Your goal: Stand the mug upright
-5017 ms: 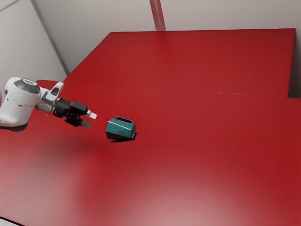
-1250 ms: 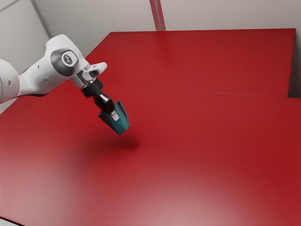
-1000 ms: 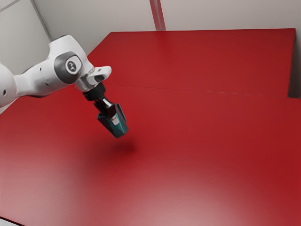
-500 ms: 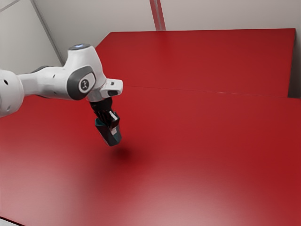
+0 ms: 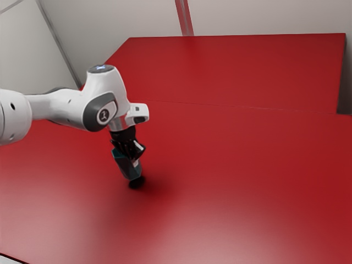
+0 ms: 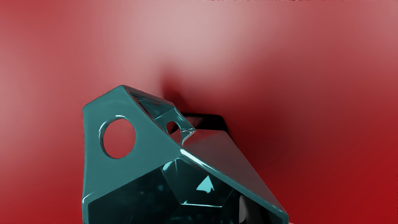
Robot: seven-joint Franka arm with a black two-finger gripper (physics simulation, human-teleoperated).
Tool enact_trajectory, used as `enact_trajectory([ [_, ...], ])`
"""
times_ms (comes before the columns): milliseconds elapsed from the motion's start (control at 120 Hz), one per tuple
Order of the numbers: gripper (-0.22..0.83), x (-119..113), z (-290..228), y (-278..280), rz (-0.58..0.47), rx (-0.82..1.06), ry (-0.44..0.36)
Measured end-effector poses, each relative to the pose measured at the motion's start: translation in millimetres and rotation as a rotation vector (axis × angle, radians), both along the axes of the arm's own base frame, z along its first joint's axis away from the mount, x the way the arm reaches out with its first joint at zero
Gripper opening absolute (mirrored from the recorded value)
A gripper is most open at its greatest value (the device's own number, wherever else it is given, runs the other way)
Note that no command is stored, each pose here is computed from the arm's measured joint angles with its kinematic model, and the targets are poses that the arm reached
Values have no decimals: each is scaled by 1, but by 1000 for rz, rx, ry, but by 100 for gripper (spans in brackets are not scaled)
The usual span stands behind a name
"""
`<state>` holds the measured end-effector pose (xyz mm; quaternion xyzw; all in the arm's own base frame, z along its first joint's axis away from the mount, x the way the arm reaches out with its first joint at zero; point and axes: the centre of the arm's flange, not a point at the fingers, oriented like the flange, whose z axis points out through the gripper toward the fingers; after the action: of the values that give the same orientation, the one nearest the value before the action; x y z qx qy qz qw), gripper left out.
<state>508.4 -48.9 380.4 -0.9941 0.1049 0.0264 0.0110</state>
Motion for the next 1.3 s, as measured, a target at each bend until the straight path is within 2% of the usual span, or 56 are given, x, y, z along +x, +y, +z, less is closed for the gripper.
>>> enact_trajectory([
  [383, -17, -1, -19, -8, 59, 21, -37],
  [992, -16, 1, -42, -17, 119, 29, -13],
  [1092, -7, 1, -42, -15, 128, 27, -12],
  [1225, 20, 1, -41, -13, 139, 25, -14],
  [1300, 32, 2, -37, -13, 144, 22, -22],
])
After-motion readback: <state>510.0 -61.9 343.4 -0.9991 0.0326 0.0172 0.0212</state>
